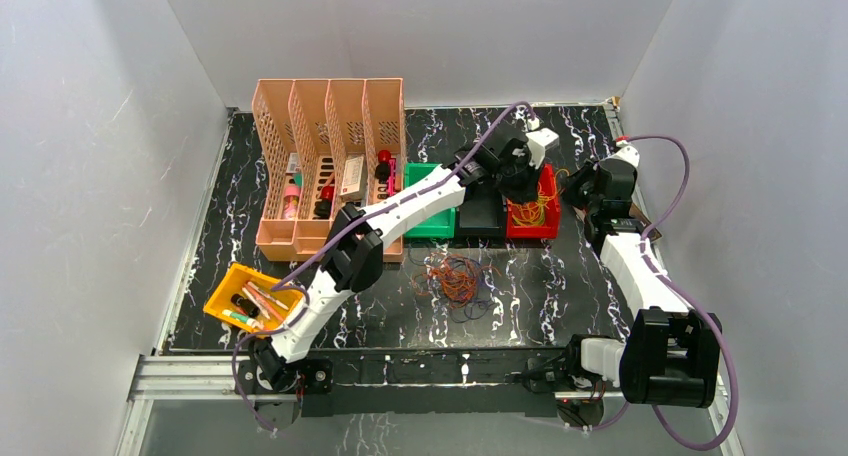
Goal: Untangle the cables
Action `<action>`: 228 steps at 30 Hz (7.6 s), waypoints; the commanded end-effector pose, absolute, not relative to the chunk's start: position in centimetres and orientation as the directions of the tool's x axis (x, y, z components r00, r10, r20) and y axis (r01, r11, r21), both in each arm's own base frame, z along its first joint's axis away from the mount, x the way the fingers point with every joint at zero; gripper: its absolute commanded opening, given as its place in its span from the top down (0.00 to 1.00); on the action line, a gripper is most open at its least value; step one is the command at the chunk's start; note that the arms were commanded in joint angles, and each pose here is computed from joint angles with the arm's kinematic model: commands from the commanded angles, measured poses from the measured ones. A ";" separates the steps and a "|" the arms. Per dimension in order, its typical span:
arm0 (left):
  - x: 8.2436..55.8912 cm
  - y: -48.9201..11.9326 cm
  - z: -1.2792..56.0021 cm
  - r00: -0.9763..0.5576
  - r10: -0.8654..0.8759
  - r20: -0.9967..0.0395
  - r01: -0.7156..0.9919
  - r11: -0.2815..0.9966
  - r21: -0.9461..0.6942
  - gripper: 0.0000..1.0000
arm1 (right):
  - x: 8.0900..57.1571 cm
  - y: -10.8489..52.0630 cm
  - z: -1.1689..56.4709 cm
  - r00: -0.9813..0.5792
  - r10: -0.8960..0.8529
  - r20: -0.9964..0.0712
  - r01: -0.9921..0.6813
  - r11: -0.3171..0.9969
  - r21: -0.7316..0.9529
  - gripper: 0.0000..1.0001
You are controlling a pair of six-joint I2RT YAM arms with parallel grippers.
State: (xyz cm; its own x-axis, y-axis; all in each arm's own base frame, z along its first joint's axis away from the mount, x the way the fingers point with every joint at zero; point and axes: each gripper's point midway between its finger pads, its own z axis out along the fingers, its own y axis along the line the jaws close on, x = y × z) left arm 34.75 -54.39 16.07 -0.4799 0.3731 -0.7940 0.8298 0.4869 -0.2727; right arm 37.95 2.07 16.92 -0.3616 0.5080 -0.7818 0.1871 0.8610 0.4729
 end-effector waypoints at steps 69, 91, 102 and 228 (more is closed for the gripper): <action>34.3 -41.9 25.1 -0.390 0.240 -0.889 0.800 0.567 -0.198 0.56 | 41.2 4.5 15.4 -0.484 0.431 -0.762 0.039 0.880 0.474 1.00; 32.8 -30.7 21.0 -0.411 0.263 -0.873 0.659 0.748 -0.085 0.47 | 42.9 10.1 5.8 -0.710 0.153 -0.687 -0.016 0.972 0.234 1.00; 33.0 -30.3 20.4 -0.418 0.280 -0.864 0.646 0.760 -0.066 0.46 | 42.8 10.1 10.3 -0.634 0.173 -0.754 -0.037 0.967 0.253 0.78; 23.6 -34.2 19.2 -0.540 0.191 -0.820 0.608 0.762 -0.223 1.00 | 25.8 13.0 15.4 -0.655 0.297 -0.695 -0.208 0.813 0.543 0.41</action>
State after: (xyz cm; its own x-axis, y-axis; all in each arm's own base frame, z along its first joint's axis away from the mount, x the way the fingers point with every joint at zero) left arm 24.93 -33.93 15.68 -0.6025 0.1577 -0.7824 0.5040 0.8353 -0.2197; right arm 24.09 12.95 11.88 -0.7554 0.2998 -0.5826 -0.1149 0.8148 0.5683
